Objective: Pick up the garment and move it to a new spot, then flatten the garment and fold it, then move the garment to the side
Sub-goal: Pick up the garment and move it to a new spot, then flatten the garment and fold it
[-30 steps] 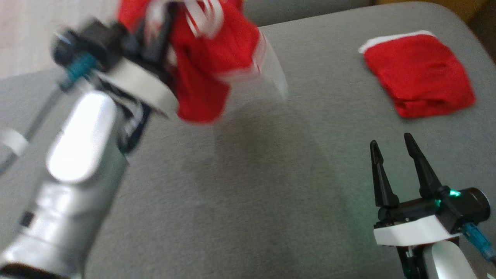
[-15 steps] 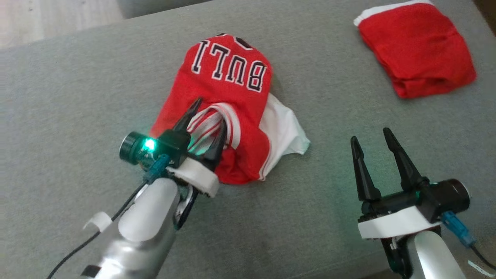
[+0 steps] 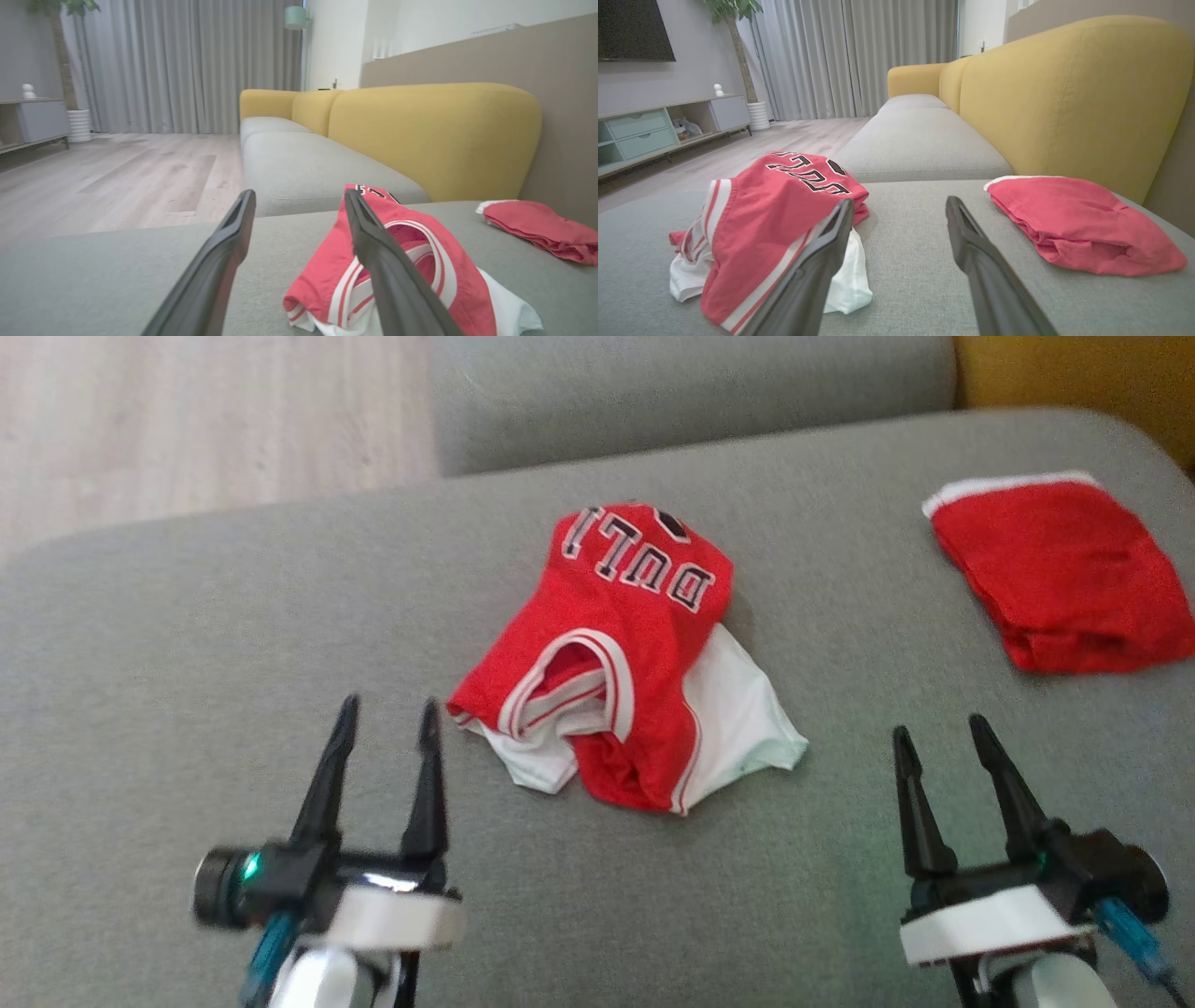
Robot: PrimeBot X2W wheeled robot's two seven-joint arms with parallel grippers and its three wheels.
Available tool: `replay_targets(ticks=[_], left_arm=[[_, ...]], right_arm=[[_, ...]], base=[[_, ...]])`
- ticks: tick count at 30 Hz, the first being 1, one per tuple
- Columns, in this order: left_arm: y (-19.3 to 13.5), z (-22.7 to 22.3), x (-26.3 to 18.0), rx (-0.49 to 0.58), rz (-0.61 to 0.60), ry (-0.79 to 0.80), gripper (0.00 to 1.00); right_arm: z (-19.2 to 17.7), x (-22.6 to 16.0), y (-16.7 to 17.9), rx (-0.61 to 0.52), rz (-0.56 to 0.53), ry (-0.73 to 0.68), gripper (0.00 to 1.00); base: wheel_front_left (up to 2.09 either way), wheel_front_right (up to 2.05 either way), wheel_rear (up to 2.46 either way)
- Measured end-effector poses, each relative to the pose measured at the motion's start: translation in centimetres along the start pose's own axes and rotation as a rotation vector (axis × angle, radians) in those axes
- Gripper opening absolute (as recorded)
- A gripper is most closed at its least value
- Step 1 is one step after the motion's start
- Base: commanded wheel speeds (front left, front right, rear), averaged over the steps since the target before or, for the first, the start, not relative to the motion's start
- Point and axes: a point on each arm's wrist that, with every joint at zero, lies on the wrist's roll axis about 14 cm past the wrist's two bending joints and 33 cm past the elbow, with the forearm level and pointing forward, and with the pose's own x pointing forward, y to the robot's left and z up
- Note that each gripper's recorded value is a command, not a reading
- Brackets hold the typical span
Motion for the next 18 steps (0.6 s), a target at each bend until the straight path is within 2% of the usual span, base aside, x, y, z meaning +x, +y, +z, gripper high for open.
replay_targets(ticks=[6, 11, 18], left_arm=[[2.7, 2.5, -5.2, 0.01, 0.147, -0.07, 1.0], [3.9, 1.8, -9.1, 0.028, 0.228, -0.042, 1.0], [4.9, 1.7, -10.7, 0.049, 0.269, -0.035, 1.0]], right_arm=[[1.2, -1.1, 1.1, 0.001, 0.032, -0.039, 1.0], [0.8, -1.9, 2.2, 0.002, 0.064, -0.027, 1.0], [0.9, -1.6, 2.9, 0.002, 0.09, -0.032, 1.0]], base=[[0.0, 0.0, 0.0], [0.0, 0.0, 0.0], [0.0, 0.0, 0.0]])
